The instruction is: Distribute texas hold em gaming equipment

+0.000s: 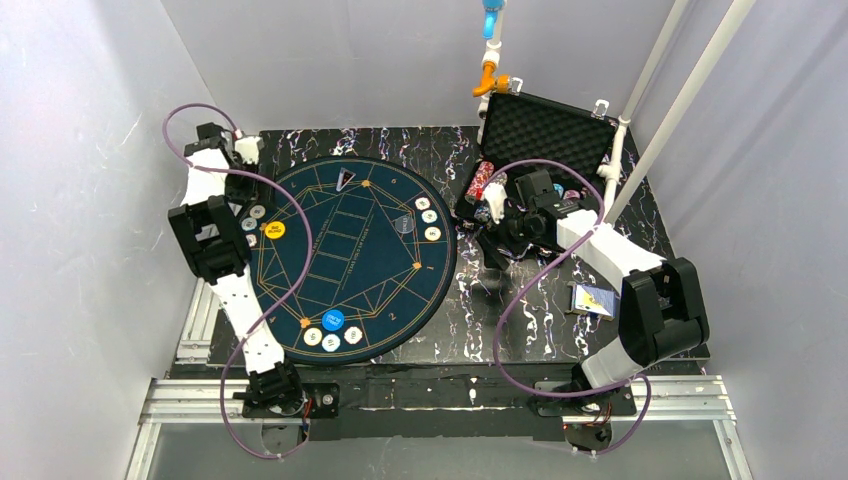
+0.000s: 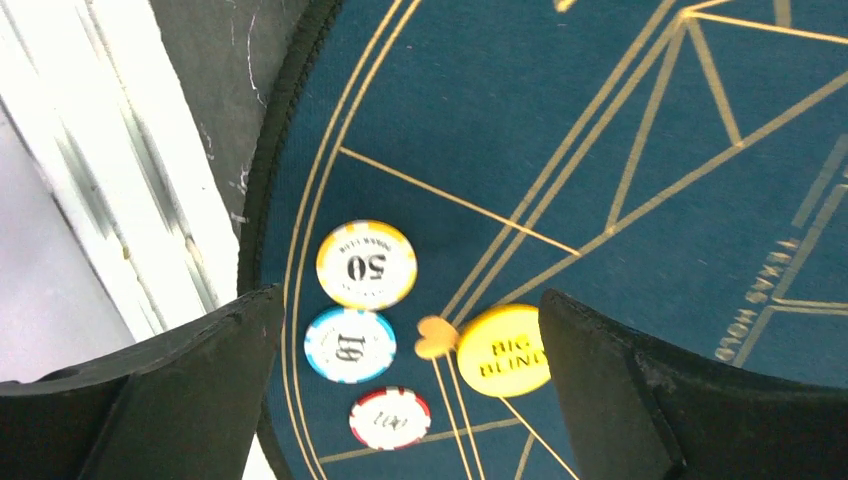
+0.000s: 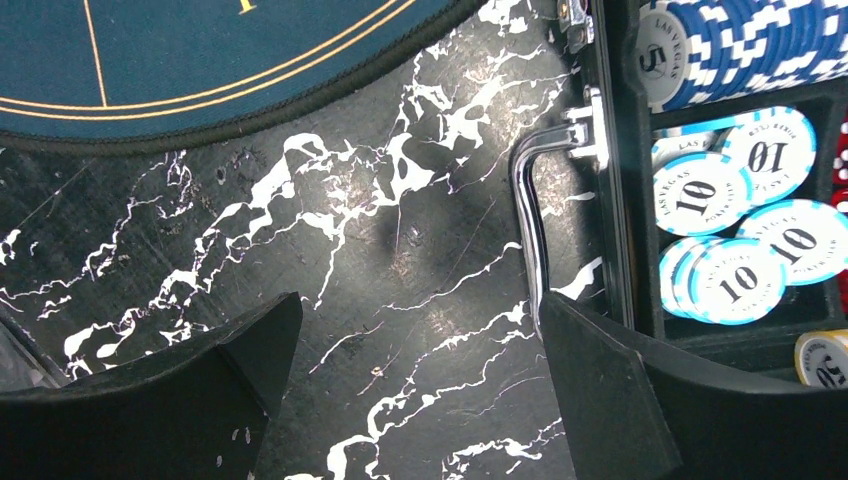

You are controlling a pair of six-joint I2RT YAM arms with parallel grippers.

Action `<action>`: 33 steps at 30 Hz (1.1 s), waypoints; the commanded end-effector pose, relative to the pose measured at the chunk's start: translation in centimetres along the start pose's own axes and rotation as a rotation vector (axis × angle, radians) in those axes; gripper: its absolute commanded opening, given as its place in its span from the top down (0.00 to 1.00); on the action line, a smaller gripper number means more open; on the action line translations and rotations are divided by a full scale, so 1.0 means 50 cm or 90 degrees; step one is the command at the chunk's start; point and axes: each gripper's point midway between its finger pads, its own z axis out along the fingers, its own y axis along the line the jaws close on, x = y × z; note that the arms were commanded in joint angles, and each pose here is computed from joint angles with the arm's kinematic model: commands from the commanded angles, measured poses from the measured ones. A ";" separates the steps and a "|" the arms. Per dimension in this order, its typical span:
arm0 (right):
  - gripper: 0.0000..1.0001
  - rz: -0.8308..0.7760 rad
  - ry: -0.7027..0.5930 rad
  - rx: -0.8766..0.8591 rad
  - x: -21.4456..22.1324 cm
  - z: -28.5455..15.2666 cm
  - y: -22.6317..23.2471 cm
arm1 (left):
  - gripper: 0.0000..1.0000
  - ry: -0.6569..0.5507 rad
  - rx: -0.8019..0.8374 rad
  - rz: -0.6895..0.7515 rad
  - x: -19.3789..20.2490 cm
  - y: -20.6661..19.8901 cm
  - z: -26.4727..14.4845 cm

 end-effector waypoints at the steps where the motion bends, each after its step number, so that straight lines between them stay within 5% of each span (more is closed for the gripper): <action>1: 0.02 -0.027 -0.043 0.013 -0.061 -0.052 -0.003 | 0.02 -0.092 0.014 0.014 -0.052 -0.062 -0.169; 6: 0.02 -0.047 -0.030 0.075 -0.065 -0.104 -0.022 | 0.02 -0.132 0.045 0.011 -0.028 -0.133 -0.249; 14: 0.02 -0.047 0.010 0.117 -0.024 -0.169 -0.011 | 0.02 -0.221 0.269 -0.008 0.027 -0.318 -0.331; 17: 0.02 -0.051 0.016 0.123 -0.012 -0.188 -0.002 | 0.02 -0.190 0.244 0.004 0.051 -0.364 -0.329; 22: 0.02 -0.075 0.139 0.080 0.063 -0.215 0.020 | 0.02 -0.111 0.155 0.198 0.143 -0.476 -0.279; 33: 0.02 -0.228 0.329 0.009 0.254 -0.264 -0.041 | 0.02 -0.066 0.367 0.248 0.215 -0.632 -0.283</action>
